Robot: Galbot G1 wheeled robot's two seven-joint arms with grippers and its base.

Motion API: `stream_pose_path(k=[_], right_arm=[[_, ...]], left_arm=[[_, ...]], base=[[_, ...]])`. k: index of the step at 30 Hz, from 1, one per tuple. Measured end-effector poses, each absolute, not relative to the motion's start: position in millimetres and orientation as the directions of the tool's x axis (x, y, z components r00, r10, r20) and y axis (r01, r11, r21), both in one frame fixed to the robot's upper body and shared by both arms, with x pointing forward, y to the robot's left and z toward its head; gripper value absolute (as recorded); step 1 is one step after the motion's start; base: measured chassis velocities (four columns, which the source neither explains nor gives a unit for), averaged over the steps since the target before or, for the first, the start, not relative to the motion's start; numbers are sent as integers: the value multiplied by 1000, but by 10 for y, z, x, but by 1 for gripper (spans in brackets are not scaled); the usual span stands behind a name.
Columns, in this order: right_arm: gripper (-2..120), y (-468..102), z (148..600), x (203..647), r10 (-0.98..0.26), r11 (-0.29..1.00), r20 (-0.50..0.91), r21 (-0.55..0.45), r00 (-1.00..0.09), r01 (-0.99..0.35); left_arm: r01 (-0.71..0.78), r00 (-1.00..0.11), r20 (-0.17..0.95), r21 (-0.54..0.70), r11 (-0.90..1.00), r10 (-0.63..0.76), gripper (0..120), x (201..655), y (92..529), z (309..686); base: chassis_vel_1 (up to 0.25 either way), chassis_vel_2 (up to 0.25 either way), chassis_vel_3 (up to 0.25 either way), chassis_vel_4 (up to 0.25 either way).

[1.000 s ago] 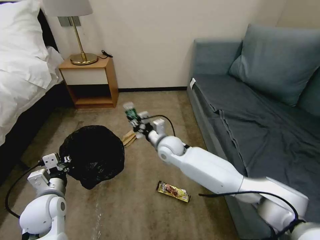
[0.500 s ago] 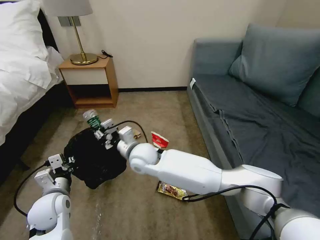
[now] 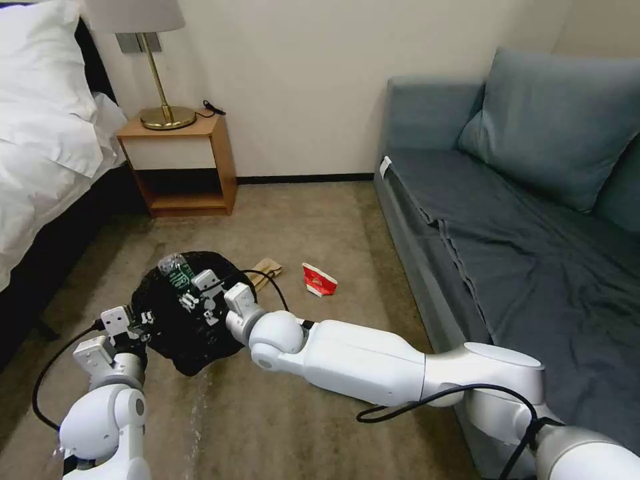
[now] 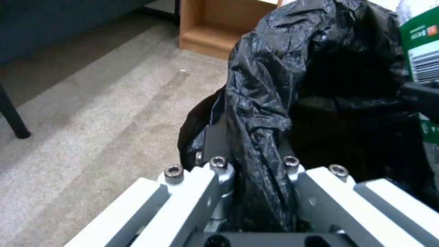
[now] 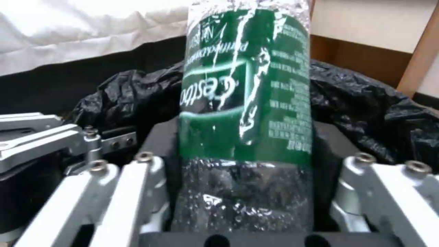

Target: Pick up the trash bin, then pick up the garbage on the floor and place it into the trash bin.

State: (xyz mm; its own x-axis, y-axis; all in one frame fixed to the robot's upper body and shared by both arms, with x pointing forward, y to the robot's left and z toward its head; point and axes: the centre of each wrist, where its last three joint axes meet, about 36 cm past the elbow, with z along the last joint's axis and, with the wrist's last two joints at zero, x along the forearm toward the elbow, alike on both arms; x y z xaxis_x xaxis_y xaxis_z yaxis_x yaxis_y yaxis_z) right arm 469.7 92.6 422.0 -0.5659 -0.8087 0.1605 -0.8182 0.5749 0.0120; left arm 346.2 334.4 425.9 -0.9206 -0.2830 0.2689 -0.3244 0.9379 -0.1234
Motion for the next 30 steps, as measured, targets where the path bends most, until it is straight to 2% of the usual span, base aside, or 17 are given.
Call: stream_pose_path(k=[1,2,4,5,6,8,9,11,13,18,20,24,26,27,30], right_arm=[[54,926,4220,4697,-809,575,160,12,-566,-818],[61,920,4241,4705,-809,575,158,10,-566,-818],[62,920,4252,4709,-809,575,157,9,-567,-818],[73,916,4265,4718,-808,577,155,10,-568,-817],[73,916,4265,4718,-808,577,155,10,-568,-817],[82,900,4265,4720,-807,578,156,9,-569,-816],[82,900,4265,4720,-807,578,156,9,-569,-816],[93,857,4259,4723,-806,579,156,7,-571,-815],[98,824,4279,4751,-802,584,151,3,-577,-812],[100,594,4583,5036,-767,635,116,-8,-631,-773],[100,314,4792,5302,-720,687,113,-28,-685,-726],[100,28,4860,5499,-682,717,136,-69,-719,-693],[100,-440,4694,5688,-633,739,199,-130,-748,-661],[100,-440,4694,5688,-633,739,199,-130,-748,-661],[100,-1005,4253,5775,-590,736,305,-180,-748,-653]], left_arm=[[-324,-921,269,-123,938,-283,4,3462,3344,4259],[-325,-920,270,-122,938,-283,4,3465,3340,4255],[-324,-920,270,-121,938,-283,4,3466,3338,4254],[-322,-921,270,-121,939,-281,4,3467,3329,4255],[-322,-921,270,-121,939,-281,4,3467,3329,4255],[-318,-923,267,-121,940,-278,4,3469,3320,4266],[-318,-923,267,-121,940,-278,4,3469,3320,4266],[-318,-923,265,-118,941,-279,4,3475,3331,4287],[-317,-923,265,-116,941,-278,4,3476,3341,4301],[-322,-922,262,-109,940,-285,4,3471,3397,4330],[-320,-923,262,-110,941,-283,4,3463,3410,4329],[-315,-924,261,-114,942,-278,4,3463,3409,4331],[-312,-926,258,-117,943,-274,4,3460,3416,4341],[-312,-926,258,-117,943,-274,4,3460,3416,4341],[-309,-928,255,-121,943,-272,4,3469,3442,4361]], base=[[0,0,0,0],[0,0,0,0],[0,0,0,0],[0,0,0,0],[0,0,0,0],[0,0,0,0],[0,0,0,0],[0,0,0,0],[0,0,0,0],[0,0,0,0],[0,0,0,0],[0,0,0,0],[0,0,0,0],[0,0,0,0],[0,0,0,0]])
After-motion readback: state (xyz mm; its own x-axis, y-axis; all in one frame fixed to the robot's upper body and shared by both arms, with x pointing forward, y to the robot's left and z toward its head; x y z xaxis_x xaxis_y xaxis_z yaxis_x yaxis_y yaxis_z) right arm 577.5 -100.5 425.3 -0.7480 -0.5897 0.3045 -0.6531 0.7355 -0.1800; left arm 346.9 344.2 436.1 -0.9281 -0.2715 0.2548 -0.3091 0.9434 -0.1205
